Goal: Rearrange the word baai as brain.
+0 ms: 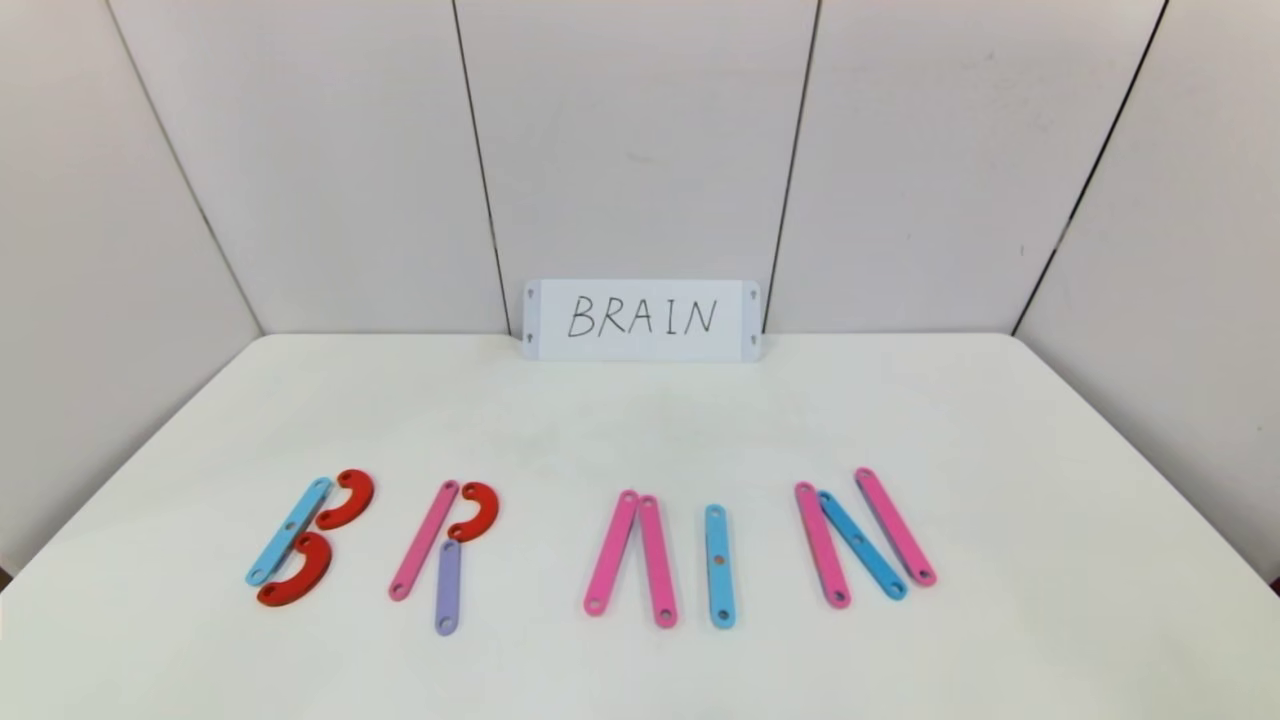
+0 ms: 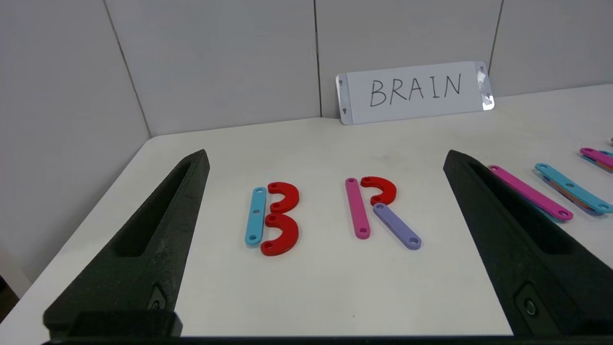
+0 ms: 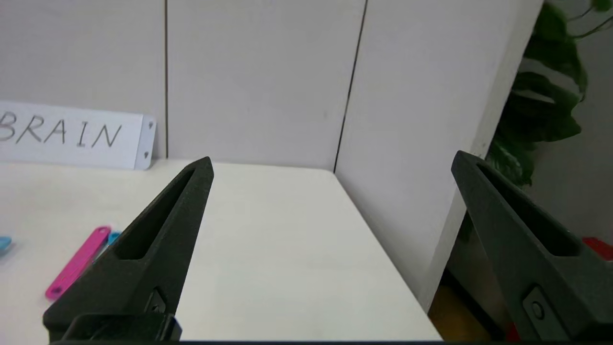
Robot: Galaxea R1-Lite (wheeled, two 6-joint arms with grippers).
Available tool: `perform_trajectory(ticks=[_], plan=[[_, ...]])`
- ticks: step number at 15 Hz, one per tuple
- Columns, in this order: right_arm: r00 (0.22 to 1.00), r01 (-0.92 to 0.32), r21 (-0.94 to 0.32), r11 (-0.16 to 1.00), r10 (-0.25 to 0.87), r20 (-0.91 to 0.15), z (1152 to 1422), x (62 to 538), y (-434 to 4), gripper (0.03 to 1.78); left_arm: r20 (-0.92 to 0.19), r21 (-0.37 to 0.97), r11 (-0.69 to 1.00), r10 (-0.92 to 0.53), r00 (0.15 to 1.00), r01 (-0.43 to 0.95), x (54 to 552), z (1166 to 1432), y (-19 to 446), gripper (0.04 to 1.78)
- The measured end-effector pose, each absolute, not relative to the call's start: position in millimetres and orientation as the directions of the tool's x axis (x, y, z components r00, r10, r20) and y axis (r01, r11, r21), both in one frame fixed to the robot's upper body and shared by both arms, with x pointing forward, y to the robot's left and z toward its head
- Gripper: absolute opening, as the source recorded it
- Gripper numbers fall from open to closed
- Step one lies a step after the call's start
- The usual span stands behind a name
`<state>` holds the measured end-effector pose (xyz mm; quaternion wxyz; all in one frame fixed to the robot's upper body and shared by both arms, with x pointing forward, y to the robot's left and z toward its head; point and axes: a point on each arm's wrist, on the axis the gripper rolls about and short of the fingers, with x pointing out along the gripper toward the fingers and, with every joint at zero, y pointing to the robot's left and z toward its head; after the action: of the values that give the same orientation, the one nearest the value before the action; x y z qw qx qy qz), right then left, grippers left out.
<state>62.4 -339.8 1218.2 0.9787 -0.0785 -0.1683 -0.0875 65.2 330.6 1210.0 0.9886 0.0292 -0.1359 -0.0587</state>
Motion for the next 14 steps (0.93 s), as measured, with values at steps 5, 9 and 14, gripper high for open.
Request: perform_trajectory(ticks=[5,9,14], plan=[[0.975,0.135,-0.154,0.979,-0.104,0.194,1202.5,67.0,-338.9,1.74,0.193,0.074,0.988,-0.145,0.97,0.133,67.0,1202.5,330.1,1.72],[0.986,0.101,-0.121,0.987,-0.083,0.143,1197.2,68.0,-338.4,1.74,0.109,0.058,0.993,-0.113,0.988,0.107,68.4,1193.8,330.8,1.72],[1.0,-0.014,-0.098,0.995,0.014,-0.001,1182.7,69.0,-336.2,1.74,0.081,0.037,0.996,-0.081,0.993,0.078,68.7,1190.9,331.6,1.72]])
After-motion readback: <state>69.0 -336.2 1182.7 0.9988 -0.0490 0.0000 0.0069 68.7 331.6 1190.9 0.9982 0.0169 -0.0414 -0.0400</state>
